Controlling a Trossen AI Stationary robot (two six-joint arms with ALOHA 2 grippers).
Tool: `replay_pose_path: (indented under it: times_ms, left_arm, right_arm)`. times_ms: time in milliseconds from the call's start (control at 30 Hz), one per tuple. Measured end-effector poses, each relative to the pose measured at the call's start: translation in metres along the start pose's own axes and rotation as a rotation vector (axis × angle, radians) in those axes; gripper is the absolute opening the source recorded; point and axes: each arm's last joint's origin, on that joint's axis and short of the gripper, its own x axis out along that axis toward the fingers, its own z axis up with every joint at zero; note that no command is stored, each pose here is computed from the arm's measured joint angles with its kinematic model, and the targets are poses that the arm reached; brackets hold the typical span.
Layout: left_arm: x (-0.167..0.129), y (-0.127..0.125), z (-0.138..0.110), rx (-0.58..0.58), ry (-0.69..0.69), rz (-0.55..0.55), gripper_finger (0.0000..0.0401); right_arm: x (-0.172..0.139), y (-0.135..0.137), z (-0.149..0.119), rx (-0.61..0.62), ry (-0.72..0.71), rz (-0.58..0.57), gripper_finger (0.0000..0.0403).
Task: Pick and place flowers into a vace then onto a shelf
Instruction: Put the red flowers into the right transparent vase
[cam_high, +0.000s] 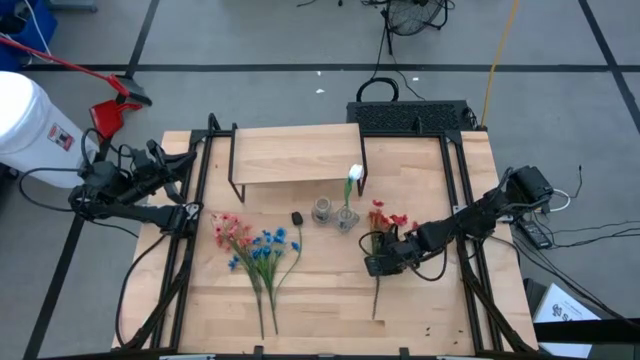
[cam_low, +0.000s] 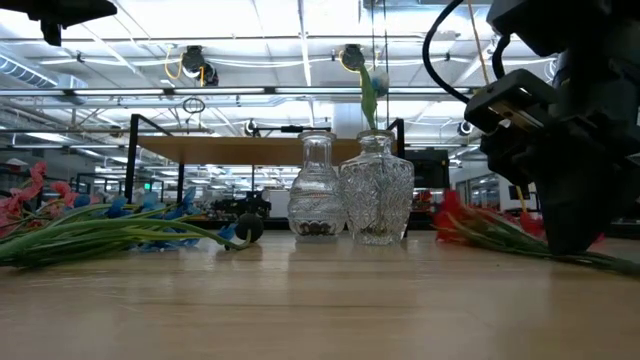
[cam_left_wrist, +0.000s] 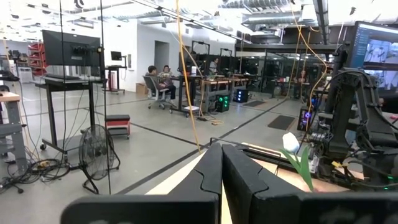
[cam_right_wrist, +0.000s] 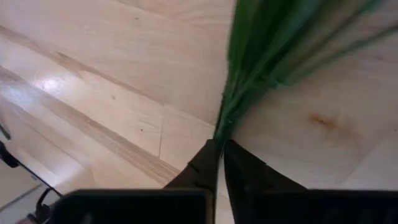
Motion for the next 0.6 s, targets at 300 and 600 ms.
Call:
replay_pose_path:
  times_ms: [300,600]
  left_arm:
    - [0.000,0.000,0.000,0.000,0.000,0.000,0.0010]
    - [0.000,0.000,0.000,0.000,0.000,0.000,0.0010]
  right_arm:
    - [-0.008,0.004,-0.002,-0.022,-0.056,0.067,0.0001]
    - [-0.039,0.013,-0.011,-0.052,-0.228,0.236,0.0000]
